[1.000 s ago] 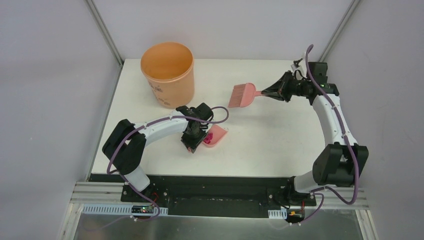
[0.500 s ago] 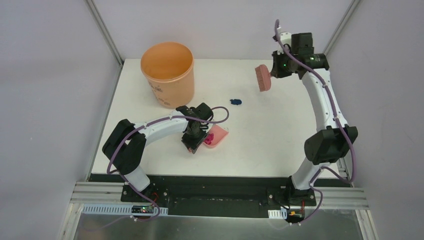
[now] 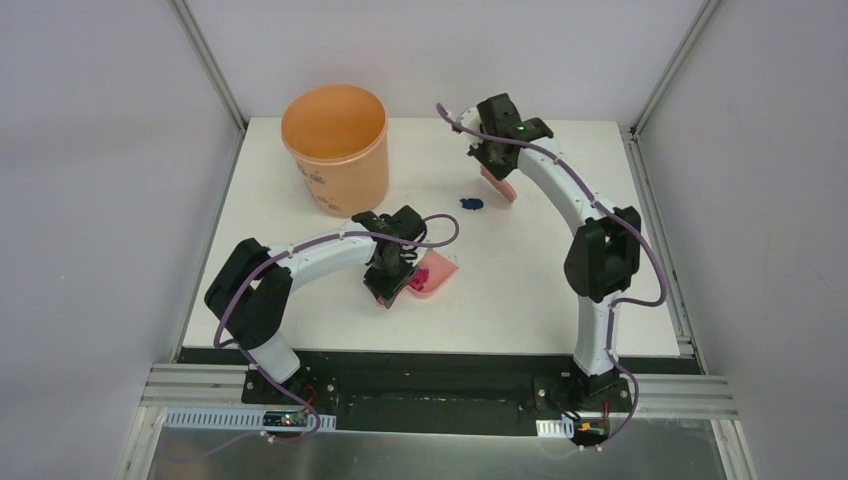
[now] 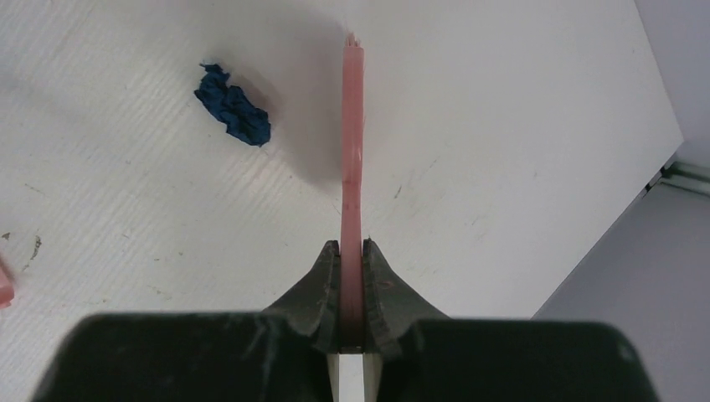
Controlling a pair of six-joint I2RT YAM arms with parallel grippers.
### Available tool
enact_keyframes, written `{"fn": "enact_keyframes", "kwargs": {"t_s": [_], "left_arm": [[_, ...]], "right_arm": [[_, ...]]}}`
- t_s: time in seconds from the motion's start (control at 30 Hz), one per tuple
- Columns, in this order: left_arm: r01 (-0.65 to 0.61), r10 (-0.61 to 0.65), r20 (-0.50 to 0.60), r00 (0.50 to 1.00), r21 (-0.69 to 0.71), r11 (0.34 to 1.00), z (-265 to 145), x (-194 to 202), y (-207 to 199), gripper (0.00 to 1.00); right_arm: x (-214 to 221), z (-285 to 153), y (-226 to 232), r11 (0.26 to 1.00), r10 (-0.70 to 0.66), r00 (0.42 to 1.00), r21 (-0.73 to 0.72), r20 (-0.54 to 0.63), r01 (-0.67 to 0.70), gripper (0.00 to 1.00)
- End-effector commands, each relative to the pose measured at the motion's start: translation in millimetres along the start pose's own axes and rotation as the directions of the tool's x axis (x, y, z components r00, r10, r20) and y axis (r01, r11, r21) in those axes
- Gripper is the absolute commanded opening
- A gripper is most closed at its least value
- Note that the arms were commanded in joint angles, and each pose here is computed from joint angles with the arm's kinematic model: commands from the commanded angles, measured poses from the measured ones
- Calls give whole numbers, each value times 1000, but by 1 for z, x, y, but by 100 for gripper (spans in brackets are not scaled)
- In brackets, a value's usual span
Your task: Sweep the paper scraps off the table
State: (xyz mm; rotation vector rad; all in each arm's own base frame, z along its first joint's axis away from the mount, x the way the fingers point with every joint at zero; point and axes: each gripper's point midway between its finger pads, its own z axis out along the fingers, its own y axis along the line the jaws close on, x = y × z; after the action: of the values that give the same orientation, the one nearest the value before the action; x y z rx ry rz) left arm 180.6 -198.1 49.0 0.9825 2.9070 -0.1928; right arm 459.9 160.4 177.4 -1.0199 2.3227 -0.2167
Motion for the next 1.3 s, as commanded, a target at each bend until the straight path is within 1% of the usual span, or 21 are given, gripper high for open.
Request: {"fn": "enact_keyframes", "kwargs": {"t_s": [0.0,0.07,0.17,0.37,0.43,0.53,0.63,0.7,0.77,0.83,1.0,1.27], "left_arm": [[-28,27,25,999,31,999,-7,-9,-7,0],[-27,27,16,1000,27,999,-6,-8,-6,0],[-23,23,-4,1000,26,999,-5,-6,-4,0],[12,-12,-13,1000,41,999,-6,-9,0,0],[29,-28,-13,1000,56,998,-7,-10,2,0],[41,-40,-10,999,71,997,-8,-12,4,0],[53,-52,-7,999,77,996,-10,-14,6,0],[57,-56,-7,998,78,995,-10,-14,7,0],[57,-57,-8,998,80,995,-9,-14,7,0],[59,-58,-14,998,78,995,-8,-13,7,0],[61,-60,-14,998,73,995,-8,-12,8,0],[57,-56,-6,998,75,996,-8,-13,8,0]], "right_arm": [[-29,-4,2,987,-137,990,90,41,133,0],[-29,-1,19,983,-176,984,54,35,174,0],[-26,-6,52,977,-195,979,-82,49,199,0],[-12,-40,115,917,-203,977,-335,71,215,0],[-6,-54,137,884,-183,981,-425,63,193,0],[1,-75,163,829,-108,993,-547,40,113,0],[7,-101,191,729,-47,999,-683,17,46,0],[8,-115,202,682,-19,1000,-731,5,17,0],[5,-129,203,663,4,1000,-749,23,15,0],[1,-140,200,669,18,998,-743,56,29,0],[-2,-149,183,728,46,995,-685,92,30,0],[9,-141,134,817,172,983,-567,63,-106,0]]}}
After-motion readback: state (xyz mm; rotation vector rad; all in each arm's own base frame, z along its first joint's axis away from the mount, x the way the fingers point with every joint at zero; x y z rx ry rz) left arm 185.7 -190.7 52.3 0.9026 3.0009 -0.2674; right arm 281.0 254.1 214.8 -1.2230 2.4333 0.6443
